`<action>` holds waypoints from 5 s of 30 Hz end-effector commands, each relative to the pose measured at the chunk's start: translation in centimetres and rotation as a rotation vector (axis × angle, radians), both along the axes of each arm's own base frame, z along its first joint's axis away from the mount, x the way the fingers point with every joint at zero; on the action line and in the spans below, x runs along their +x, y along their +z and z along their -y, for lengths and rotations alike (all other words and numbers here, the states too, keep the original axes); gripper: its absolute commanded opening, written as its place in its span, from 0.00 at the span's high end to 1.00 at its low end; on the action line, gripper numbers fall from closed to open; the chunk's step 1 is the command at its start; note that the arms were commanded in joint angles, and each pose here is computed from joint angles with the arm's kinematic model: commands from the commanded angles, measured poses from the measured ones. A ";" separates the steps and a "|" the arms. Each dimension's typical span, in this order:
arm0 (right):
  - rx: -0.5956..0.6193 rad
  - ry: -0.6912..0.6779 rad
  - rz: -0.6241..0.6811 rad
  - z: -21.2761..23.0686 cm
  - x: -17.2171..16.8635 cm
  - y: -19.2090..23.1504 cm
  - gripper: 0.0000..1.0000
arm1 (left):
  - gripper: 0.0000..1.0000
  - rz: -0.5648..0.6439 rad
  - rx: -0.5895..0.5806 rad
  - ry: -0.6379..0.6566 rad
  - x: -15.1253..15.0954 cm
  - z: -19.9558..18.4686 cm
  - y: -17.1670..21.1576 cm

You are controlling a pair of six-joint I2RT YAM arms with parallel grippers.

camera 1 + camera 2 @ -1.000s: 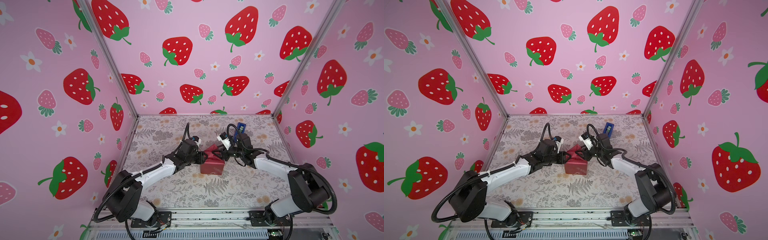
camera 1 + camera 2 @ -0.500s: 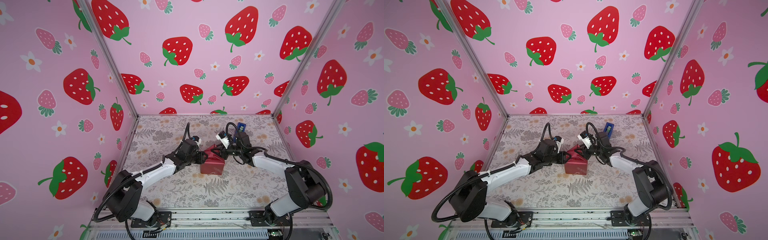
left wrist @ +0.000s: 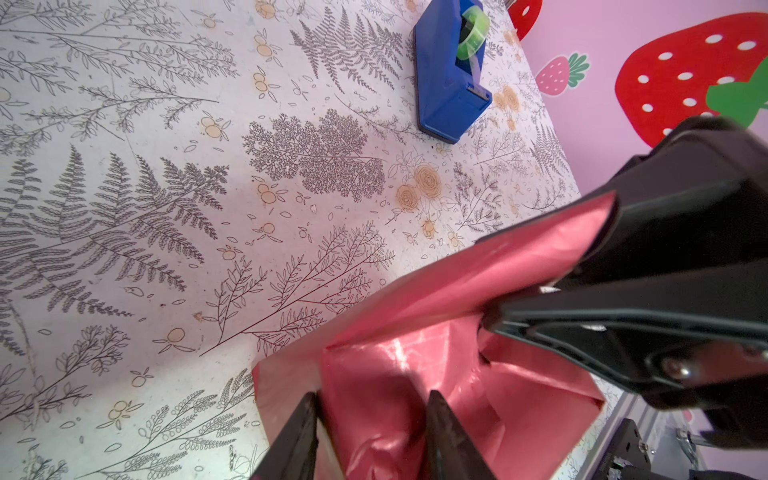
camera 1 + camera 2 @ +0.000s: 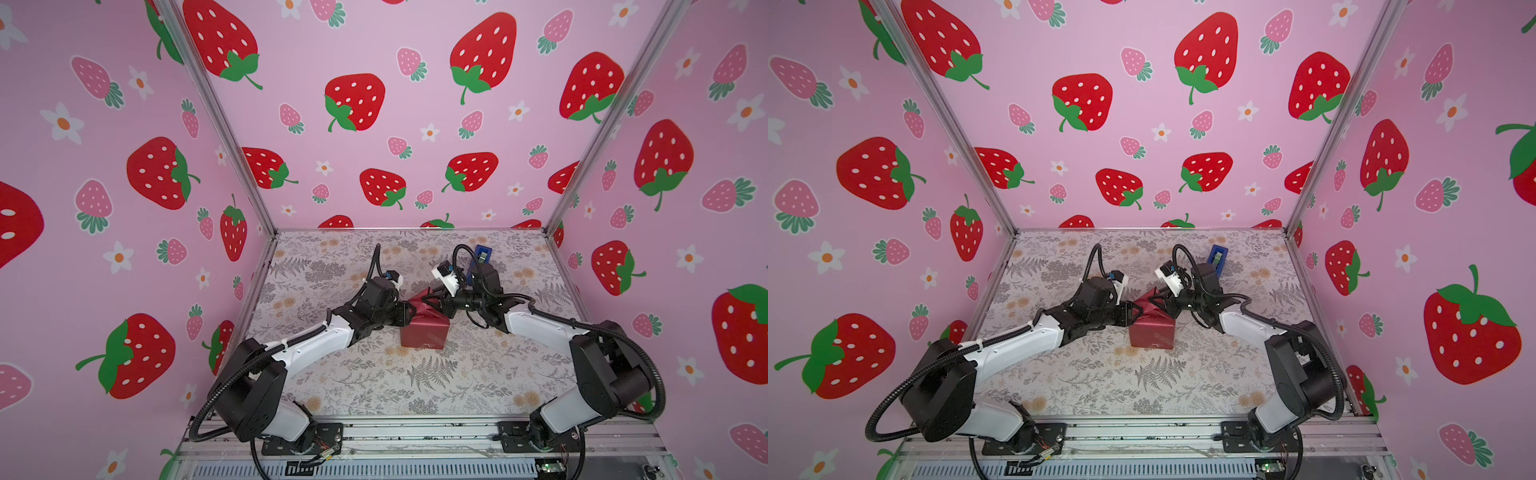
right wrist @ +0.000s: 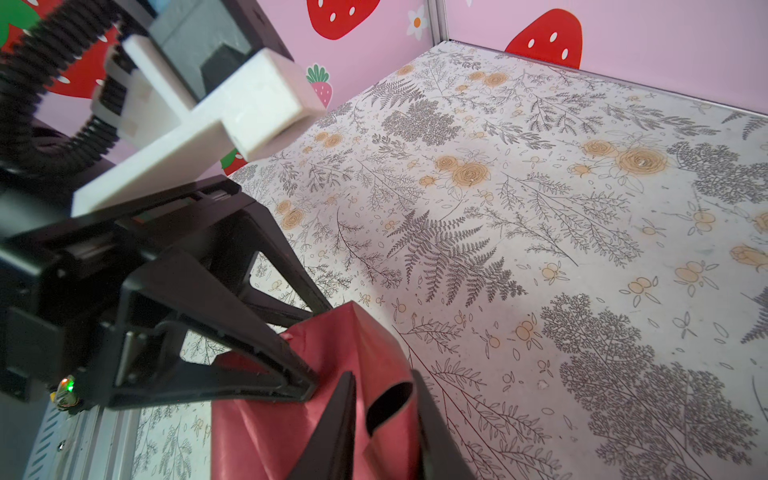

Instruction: Wrap the gift box in paper

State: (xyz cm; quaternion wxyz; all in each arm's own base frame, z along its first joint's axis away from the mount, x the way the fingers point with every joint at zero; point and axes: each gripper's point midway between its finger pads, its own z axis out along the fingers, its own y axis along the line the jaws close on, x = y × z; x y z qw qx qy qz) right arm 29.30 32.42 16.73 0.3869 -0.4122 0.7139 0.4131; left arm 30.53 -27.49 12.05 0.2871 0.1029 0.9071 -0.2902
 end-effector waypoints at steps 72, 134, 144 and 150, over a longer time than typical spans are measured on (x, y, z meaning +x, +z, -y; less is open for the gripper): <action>-0.126 0.022 -0.245 0.6 -8.6 -5.5 1.00 | 0.67 -0.336 -0.200 0.009 -9.3 2.3 -0.1; -0.301 0.061 -0.350 1.1 -11.0 -9.6 1.00 | 0.32 -0.323 0.038 0.025 -1.5 -1.9 5.8; -0.301 0.060 -0.351 1.0 -10.9 -9.6 1.00 | 0.35 -0.401 0.029 -0.027 -1.7 -0.7 2.8; -0.294 0.062 -0.350 0.9 -10.9 -9.5 1.00 | 0.36 -0.452 0.057 -0.031 -2.5 -1.1 0.6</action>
